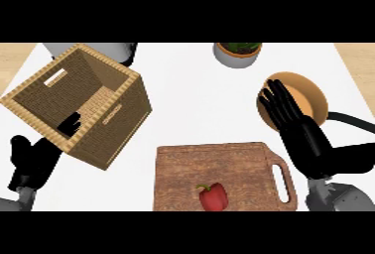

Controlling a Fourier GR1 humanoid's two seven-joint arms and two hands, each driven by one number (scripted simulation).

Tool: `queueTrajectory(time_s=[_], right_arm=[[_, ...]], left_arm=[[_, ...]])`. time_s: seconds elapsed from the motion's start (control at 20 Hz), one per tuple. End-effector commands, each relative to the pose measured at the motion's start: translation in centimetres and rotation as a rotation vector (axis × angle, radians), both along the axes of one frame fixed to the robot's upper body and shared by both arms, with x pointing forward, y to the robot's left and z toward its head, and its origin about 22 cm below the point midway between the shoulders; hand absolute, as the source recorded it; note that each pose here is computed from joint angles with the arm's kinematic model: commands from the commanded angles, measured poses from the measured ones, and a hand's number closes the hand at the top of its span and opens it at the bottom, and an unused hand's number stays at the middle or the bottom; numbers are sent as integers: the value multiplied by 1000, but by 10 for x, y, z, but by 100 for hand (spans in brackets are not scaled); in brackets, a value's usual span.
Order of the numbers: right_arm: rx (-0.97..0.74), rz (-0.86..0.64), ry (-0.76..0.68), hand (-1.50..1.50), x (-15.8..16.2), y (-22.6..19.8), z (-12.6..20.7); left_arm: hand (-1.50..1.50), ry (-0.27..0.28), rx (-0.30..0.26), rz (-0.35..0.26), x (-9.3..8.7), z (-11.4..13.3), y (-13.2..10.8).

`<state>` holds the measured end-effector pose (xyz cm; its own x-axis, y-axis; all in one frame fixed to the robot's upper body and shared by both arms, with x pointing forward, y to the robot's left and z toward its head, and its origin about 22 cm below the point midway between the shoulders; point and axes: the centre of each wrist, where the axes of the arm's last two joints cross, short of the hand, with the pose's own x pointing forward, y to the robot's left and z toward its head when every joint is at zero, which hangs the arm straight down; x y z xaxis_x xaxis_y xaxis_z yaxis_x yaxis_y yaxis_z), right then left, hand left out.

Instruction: Pick the bell pepper from the cutting board and place it in the pot

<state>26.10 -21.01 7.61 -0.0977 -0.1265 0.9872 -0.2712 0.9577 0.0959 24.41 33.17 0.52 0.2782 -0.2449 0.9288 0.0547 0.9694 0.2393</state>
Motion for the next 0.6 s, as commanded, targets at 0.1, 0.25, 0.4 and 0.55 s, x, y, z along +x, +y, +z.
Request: queueTrajectory(time_s=[0.1, 0.25, 0.4, 0.55], right_arm=[[-273, 0, -178, 150, -6, 35, 4], [-413, 32, -306, 150, -32, 68, -2], [-555, -444, -537, -150, -2, 6, 12], [-591, -459, -629, -150, -35, 42, -23]], left_arm=[[0, -70, 128, 121, 14, 23, 20], [0, -105, 287, 221, 11, 24, 41], [0, 56, 209, 296, -8, 1, 52], [0, 65, 217, 301, -6, 2, 44]])
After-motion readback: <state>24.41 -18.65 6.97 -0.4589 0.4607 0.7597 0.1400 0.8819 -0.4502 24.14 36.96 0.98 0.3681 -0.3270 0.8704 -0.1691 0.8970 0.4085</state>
